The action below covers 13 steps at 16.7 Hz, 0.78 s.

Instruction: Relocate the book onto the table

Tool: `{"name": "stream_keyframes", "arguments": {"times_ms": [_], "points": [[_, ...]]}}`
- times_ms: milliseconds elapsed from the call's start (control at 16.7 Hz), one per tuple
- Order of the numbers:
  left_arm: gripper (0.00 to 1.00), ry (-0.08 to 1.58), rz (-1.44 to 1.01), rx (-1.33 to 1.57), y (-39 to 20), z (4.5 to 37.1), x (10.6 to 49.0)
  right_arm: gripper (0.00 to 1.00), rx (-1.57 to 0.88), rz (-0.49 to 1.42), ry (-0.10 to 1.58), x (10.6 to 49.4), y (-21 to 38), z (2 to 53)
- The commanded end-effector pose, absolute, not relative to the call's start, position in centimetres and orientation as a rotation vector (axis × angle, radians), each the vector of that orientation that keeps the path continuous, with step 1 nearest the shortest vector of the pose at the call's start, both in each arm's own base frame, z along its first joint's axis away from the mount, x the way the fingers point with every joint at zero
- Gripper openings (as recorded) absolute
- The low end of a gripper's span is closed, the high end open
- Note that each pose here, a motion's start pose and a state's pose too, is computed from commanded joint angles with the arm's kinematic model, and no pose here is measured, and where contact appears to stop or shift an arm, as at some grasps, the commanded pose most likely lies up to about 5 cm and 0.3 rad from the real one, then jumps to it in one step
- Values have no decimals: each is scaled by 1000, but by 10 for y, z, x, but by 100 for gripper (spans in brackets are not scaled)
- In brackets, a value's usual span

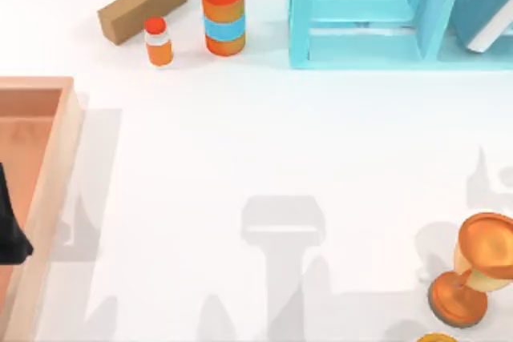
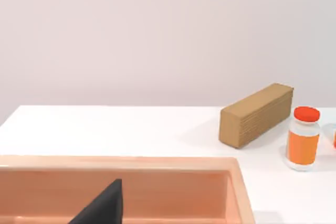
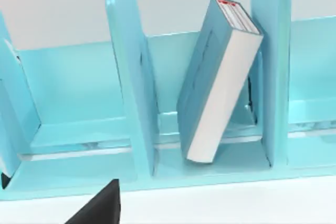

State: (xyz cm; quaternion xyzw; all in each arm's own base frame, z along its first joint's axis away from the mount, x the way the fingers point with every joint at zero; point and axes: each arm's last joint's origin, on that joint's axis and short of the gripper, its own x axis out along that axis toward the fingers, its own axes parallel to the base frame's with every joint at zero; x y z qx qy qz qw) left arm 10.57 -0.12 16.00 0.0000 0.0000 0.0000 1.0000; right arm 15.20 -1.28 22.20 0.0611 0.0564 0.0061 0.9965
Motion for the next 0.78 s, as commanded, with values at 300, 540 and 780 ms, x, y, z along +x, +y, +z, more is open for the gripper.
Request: {"name": "stream_keyframes", "arguments": {"times_ms": [300,540,780], "points": [[100,0,0,0,-1,160,106,100,251,84,317,240,-22,221],[100,0,0,0,-1,160,106,100,332,105,421,314,-35,193],[100,0,0,0,-1,160,106,100,376,99,458,364,-48,160]]}}
